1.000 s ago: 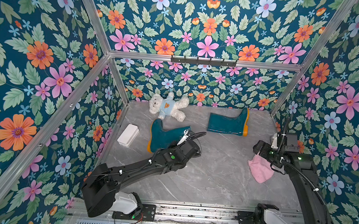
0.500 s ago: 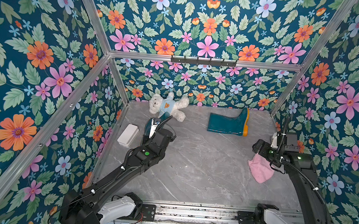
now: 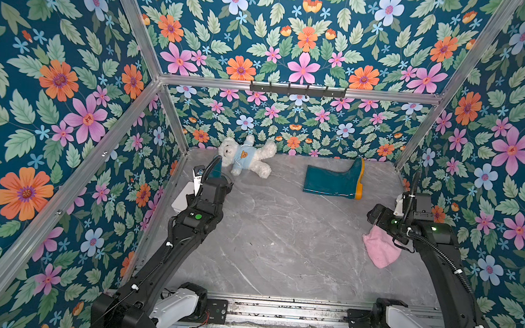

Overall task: Wipe the rubber boots with a cloth
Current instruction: Adjust the rubber boot at the center of the board, then move the rubber boot to the center of the board.

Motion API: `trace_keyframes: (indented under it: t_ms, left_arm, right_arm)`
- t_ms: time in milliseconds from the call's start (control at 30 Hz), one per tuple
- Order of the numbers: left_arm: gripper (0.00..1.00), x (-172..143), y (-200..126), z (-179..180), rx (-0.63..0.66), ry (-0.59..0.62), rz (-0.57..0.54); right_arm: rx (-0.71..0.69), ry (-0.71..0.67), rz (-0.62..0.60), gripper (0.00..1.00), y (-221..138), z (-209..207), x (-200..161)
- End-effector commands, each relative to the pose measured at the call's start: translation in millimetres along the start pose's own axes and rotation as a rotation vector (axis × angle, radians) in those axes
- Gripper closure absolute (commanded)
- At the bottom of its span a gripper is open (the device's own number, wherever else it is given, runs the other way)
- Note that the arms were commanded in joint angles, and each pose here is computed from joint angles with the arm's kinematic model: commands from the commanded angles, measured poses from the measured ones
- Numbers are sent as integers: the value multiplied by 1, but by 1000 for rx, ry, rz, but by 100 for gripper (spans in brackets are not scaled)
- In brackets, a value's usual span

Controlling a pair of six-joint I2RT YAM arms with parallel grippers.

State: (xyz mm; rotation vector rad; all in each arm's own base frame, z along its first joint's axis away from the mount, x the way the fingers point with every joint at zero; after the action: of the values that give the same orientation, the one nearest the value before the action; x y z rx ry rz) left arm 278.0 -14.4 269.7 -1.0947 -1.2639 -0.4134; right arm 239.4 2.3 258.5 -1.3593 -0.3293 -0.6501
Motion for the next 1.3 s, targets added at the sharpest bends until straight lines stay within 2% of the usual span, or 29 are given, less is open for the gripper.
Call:
trace_keyframes:
  t_ms: [0,167,267,333,700,833,1100,1267]
  left_arm:
    - [84,-3,2,3,-4,-30,25]
    - [50,-2,5,13,40,-65,29]
    - [39,3,1,16,37,-90,22]
    - [36,9,-3,17,26,-106,12]
    - [33,48,-31,15,-79,-174,-38]
    - [28,70,-45,11,-139,-192,-74]
    - [27,90,-58,-4,-200,-157,-122]
    - [28,96,-77,-35,-412,-96,-137]
  right_arm:
    - [6,12,-14,1,1,1,3]
    - [11,13,-15,1,3,1,4]
    - [12,15,-12,1,5,1,3]
    - [13,16,-8,1,7,1,3]
    - [15,18,-9,1,9,1,4]
    - [14,21,-3,1,12,1,4]
    - [4,22,5,1,15,0,3]
    - [2,27,12,1,21,0,5]
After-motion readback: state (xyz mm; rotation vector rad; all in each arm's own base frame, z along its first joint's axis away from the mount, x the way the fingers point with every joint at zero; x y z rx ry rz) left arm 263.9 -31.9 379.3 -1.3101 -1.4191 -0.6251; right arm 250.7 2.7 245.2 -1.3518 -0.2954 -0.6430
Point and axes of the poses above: each gripper's point midway between its finger pads, its own y axis out along the fingers, its own z axis along the line the jaws close on, x = y × z, the point moved 6 cm from there along -y, back along the fingers, and after that the axes turned 15 degrees about -y, right-handed, at the moved point
